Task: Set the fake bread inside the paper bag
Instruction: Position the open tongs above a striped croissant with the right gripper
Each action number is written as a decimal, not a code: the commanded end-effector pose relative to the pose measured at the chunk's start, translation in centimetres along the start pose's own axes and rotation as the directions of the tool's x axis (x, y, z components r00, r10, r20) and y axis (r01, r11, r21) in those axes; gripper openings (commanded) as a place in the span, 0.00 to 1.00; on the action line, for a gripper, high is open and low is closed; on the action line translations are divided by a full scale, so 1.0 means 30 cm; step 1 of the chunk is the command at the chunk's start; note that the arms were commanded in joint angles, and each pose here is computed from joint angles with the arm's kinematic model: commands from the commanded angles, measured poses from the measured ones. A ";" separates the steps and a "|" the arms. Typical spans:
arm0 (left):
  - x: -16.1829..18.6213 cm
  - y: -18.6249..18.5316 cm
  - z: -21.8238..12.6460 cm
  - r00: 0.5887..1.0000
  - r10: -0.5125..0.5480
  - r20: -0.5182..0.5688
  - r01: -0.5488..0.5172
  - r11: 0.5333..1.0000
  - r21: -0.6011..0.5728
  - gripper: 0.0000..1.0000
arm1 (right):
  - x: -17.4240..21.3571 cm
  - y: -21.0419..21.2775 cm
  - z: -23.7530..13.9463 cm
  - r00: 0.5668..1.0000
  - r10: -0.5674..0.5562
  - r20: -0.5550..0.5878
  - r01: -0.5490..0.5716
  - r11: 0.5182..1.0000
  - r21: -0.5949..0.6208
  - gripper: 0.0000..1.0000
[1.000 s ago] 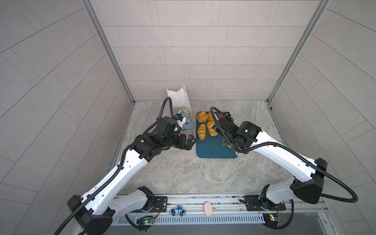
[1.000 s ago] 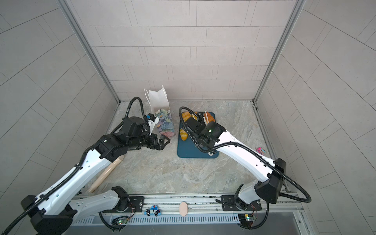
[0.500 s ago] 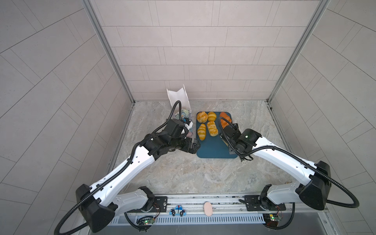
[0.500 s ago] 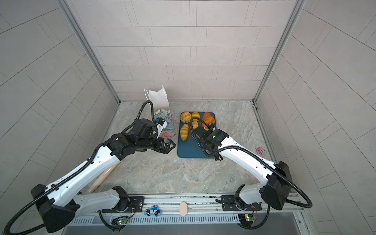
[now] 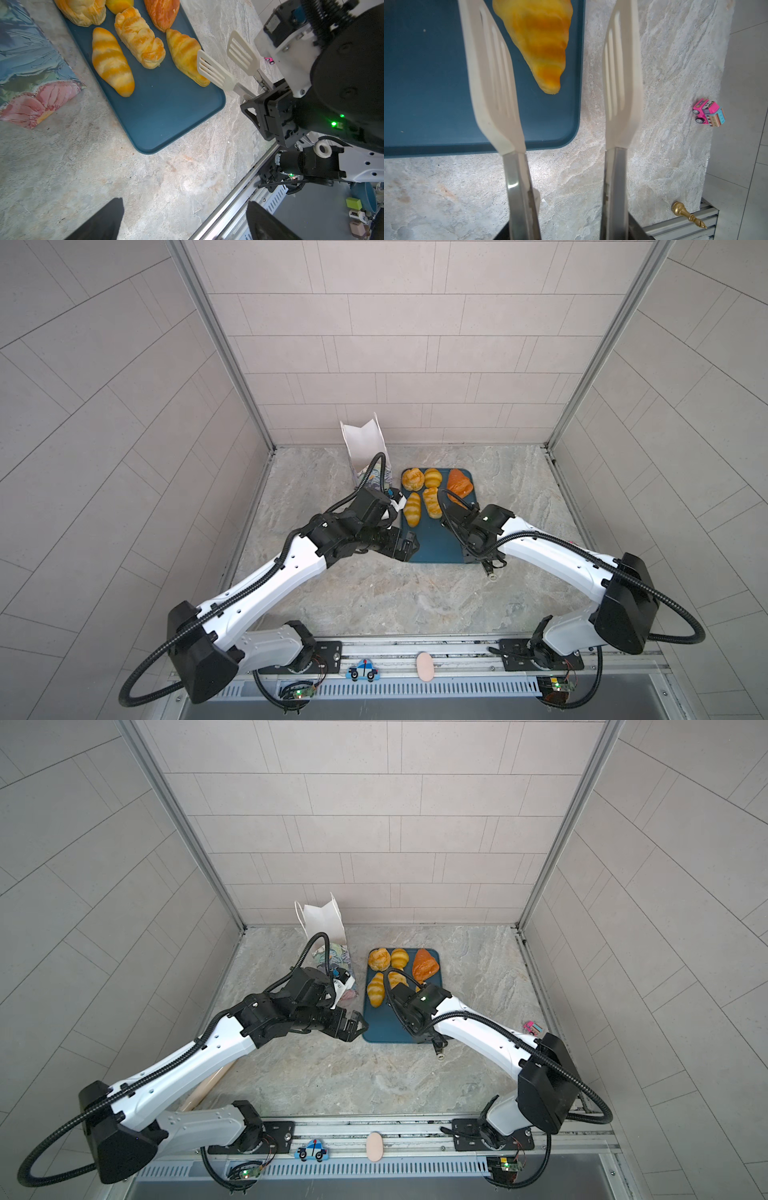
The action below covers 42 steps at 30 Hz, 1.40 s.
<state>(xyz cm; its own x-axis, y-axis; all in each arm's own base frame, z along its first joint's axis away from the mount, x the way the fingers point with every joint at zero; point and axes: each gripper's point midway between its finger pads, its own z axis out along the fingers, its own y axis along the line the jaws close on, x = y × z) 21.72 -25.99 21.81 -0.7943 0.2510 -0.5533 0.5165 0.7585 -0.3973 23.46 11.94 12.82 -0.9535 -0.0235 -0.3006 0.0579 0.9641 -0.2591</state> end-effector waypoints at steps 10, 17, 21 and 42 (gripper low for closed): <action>0.020 0.024 0.028 1.000 -0.027 0.014 0.028 0.999 -0.040 1.00 | 0.026 0.009 0.066 0.998 0.019 -0.067 -0.020 0.999 -0.025 0.63; 0.026 0.043 0.028 0.998 -0.052 0.034 0.054 0.997 -0.056 1.00 | 0.021 0.018 0.098 0.996 0.006 -0.092 -0.009 0.999 -0.031 0.65; 0.028 0.048 0.023 0.998 -0.054 0.043 0.057 0.996 -0.062 1.00 | 0.011 0.022 0.106 0.996 -0.001 -0.092 -0.002 0.999 -0.035 0.65; 0.027 0.062 0.018 0.998 -0.046 0.041 0.049 0.995 -0.084 1.00 | -0.056 0.048 0.129 0.994 -0.038 -0.099 0.035 0.999 -0.034 0.65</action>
<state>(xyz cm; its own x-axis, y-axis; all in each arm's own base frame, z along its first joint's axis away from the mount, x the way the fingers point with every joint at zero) 22.20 -24.95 19.97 -0.8104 0.1932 -0.5531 0.4461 0.8154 -0.3689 25.61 12.40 8.88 -0.9830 -0.0241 -0.1819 0.0180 0.9739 -0.2262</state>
